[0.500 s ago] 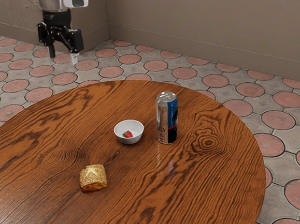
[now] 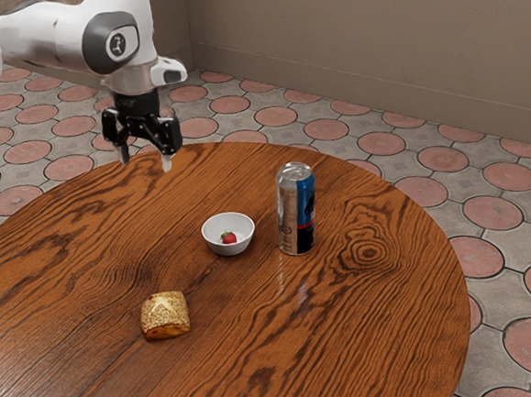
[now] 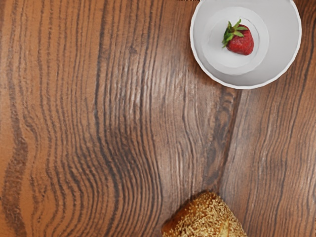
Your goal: Take strawberry from the bowl
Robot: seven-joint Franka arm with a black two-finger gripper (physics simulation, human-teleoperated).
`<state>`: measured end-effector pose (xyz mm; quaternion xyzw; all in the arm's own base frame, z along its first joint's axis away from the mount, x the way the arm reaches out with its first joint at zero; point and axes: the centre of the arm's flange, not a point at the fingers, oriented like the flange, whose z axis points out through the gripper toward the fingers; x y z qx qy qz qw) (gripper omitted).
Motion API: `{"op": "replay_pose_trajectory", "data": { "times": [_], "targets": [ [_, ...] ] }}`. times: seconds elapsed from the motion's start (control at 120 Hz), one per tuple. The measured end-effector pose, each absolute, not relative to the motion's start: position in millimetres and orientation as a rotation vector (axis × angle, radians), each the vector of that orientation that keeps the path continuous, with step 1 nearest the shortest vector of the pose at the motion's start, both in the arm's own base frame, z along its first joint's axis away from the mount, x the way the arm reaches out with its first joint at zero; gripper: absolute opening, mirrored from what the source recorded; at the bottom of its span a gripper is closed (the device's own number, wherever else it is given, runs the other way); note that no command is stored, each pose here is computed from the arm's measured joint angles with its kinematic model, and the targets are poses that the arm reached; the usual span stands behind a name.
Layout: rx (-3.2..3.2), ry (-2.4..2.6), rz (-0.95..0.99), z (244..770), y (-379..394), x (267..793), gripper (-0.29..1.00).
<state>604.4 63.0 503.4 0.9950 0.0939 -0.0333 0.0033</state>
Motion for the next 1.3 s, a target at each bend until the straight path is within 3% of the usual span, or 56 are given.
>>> {"op": "replay_pose_trajectory", "data": {
  "times": [0.4,0.567,0.892,1.3],
  "targets": [
    [2.967,0.827,0.049,396.5,43.8,661.3,0.68],
    [2.902,0.992,0.093,379.5,43.0,685.5,0.66],
    [2.844,1.188,0.086,336.9,34.1,710.0,0.46],
    [2.805,1.300,0.080,306.5,18.3,725.4,0.42]
  ]
}}
